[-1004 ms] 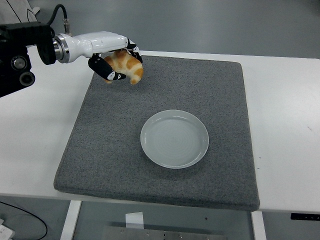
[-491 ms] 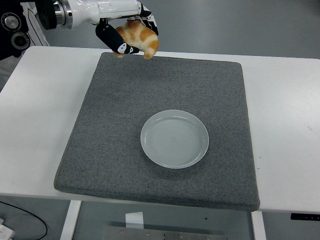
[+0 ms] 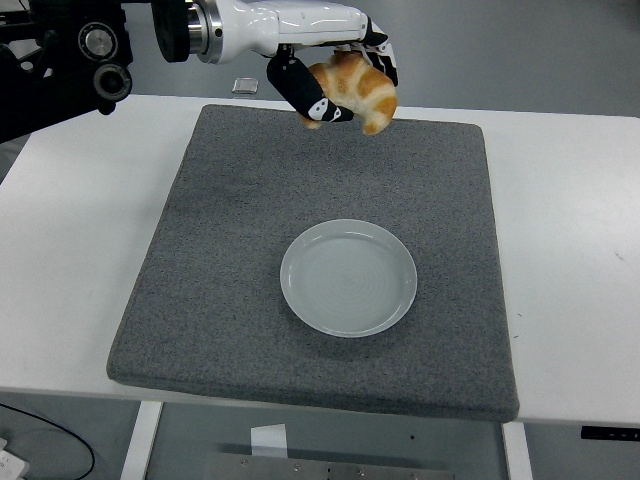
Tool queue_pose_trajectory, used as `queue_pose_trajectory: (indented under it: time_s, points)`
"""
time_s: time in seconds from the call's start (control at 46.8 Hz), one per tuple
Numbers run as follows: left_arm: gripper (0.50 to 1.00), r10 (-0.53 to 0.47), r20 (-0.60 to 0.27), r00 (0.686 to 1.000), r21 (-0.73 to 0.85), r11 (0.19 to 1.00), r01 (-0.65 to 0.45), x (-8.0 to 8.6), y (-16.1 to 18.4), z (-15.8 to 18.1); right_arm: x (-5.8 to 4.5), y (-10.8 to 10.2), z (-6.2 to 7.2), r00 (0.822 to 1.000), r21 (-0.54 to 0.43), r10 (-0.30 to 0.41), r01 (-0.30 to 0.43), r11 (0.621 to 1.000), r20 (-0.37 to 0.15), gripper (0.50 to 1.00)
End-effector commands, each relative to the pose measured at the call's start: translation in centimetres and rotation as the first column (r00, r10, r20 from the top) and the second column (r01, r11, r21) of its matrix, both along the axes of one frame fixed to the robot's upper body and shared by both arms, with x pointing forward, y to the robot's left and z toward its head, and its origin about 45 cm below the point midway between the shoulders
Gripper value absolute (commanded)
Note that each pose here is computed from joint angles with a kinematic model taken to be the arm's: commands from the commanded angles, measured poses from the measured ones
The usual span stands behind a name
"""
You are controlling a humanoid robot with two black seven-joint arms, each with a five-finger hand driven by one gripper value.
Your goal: Place the bread on the plate
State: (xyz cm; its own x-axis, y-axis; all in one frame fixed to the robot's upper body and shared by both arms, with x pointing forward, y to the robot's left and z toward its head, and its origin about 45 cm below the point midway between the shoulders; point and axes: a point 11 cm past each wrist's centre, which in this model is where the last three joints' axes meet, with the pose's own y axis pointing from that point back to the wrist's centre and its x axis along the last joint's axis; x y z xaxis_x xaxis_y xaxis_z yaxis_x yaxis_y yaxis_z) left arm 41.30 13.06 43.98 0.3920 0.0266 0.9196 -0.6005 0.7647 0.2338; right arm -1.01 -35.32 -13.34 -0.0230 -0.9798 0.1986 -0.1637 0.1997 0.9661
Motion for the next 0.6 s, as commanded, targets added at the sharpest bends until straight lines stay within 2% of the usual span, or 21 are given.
queue_pose_trajectory:
  time_s: [0.0, 0.342, 0.577]
  points:
    - [0.5, -0.007, -0.003, 1.0, 0.003, 1.0, 0.007, 0.0, -0.3, -0.2, 0.0, 0.0, 0.0, 1.0, 0.0, 0.001, -0.001, 1.0, 0.0, 0.932]
    - [0.5, -0.042, -0.043, 0.998, 0.017, 0.999, 0.043, -0.7, -1.4, -1.8, 0.0, 0.0, 0.0, 1.0, 0.0, 0.0, 0.0, 1.0, 0.0, 0.932]
    - [0.5, -0.054, -0.088, 0.995, 0.06, 0.996, 0.06, -1.2, -1.4, -4.5, 0.0, 0.0, 0.0, 1.0, 0.0, 0.001, -0.001, 1.0, 0.0, 0.932]
